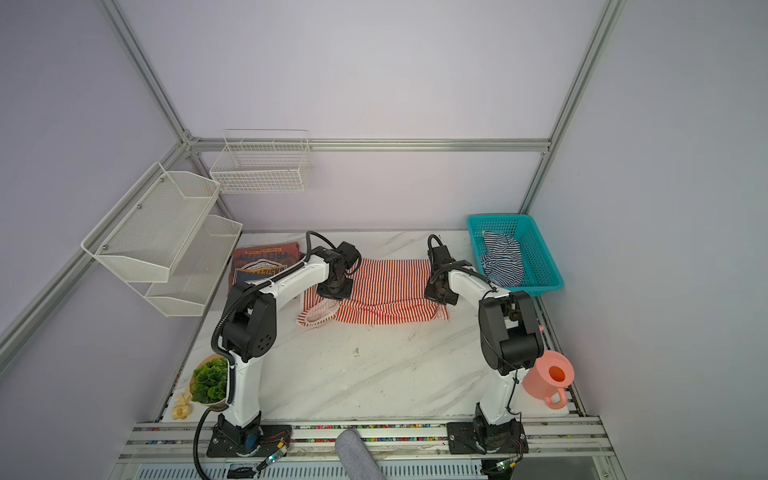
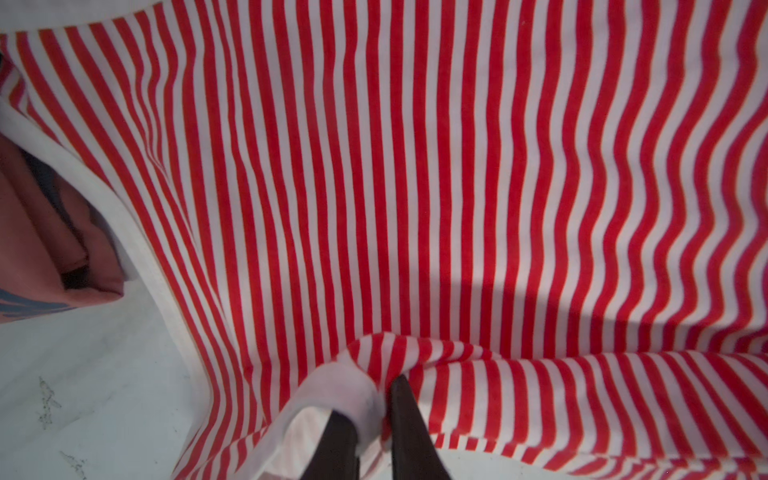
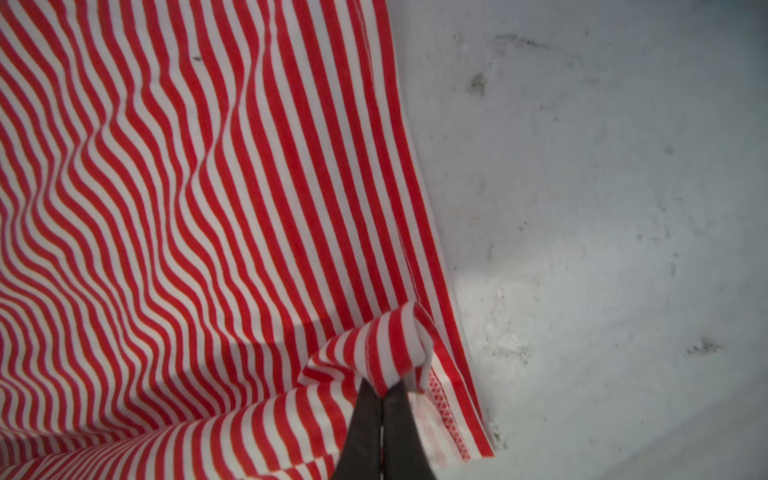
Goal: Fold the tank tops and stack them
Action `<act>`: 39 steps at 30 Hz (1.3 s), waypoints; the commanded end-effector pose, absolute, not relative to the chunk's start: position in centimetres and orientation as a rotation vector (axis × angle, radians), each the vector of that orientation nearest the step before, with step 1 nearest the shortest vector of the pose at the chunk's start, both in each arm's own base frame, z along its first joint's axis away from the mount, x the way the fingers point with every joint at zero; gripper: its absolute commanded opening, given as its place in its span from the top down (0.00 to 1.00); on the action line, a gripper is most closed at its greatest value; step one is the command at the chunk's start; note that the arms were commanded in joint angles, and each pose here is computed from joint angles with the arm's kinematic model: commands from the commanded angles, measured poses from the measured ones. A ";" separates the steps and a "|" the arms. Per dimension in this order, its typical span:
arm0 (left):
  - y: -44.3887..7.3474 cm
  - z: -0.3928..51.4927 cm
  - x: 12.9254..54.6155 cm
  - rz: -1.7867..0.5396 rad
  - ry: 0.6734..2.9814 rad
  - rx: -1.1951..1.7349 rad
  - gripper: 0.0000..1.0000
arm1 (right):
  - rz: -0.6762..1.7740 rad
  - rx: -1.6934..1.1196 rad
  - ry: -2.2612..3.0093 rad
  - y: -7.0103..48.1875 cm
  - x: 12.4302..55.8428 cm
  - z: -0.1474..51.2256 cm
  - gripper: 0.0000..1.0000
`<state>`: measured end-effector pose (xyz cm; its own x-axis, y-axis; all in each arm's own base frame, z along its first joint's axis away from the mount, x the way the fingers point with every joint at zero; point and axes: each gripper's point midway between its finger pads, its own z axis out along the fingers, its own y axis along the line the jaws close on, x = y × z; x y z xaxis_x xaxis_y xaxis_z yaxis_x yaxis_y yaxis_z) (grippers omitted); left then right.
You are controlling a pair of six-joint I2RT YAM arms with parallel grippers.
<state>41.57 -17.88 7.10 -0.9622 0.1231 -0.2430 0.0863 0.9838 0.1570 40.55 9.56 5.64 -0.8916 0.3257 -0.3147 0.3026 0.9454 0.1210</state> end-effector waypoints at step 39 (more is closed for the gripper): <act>-9.7 8.5 33.2 0.424 2.920 0.051 0.30 | 0.339 0.271 2.717 15.6 39.9 6.4 0.36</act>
